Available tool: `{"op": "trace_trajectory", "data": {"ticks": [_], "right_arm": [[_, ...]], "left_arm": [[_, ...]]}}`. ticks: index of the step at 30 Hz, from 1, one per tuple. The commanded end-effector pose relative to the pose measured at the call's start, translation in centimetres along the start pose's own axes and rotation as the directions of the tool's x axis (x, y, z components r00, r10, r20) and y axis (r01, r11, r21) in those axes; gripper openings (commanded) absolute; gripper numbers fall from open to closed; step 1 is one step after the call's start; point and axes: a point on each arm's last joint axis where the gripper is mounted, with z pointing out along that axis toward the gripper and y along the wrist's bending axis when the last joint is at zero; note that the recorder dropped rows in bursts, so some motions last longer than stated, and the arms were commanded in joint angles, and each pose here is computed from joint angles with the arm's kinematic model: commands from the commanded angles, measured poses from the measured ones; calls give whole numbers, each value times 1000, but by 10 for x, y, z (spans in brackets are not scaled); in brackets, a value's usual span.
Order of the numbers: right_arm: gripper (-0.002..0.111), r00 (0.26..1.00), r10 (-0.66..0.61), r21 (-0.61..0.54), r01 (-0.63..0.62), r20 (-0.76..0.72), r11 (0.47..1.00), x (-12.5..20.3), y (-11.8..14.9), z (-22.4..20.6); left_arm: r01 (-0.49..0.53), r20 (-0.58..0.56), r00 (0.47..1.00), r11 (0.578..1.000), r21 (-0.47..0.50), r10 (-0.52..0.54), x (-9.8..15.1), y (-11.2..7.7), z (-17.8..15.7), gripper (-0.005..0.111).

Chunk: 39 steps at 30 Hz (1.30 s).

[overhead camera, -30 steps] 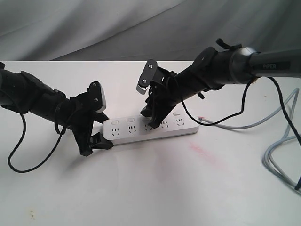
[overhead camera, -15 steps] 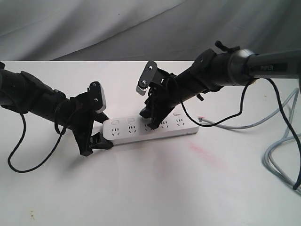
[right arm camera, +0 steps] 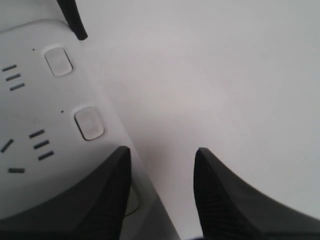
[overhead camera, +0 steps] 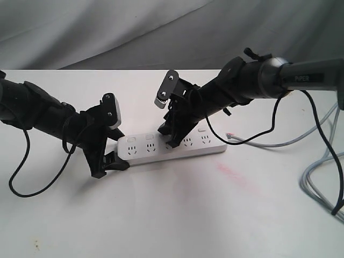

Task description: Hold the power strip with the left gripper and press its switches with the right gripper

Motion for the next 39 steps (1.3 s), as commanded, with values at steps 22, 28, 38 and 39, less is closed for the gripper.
{"op": "trace_trajectory", "data": {"ticks": [22, 28, 38, 39], "right_arm": [[39, 984, -115, -87, 104, -139, 991, 37, 11, 16], [39, 997, -76, 25, 76, -7, 997, -7, -4, -20], [39, 998, -52, 51, 50, 25, 997, -10, -16, -67], [39, 999, -42, 50, 41, 16, 998, -4, -17, -68]], "left_arm": [[-13, -3, 1000, 1000, 5, 13, -2, -1, 1, 65], [-13, -3, 1000, 1000, 5, 13, -2, -1, 1, 65], [-13, -3, 1000, 1000, 5, 13, -2, -1, 1, 65], [-13, -3, 1000, 1000, 5, 13, -2, -1, 1, 65]]}}
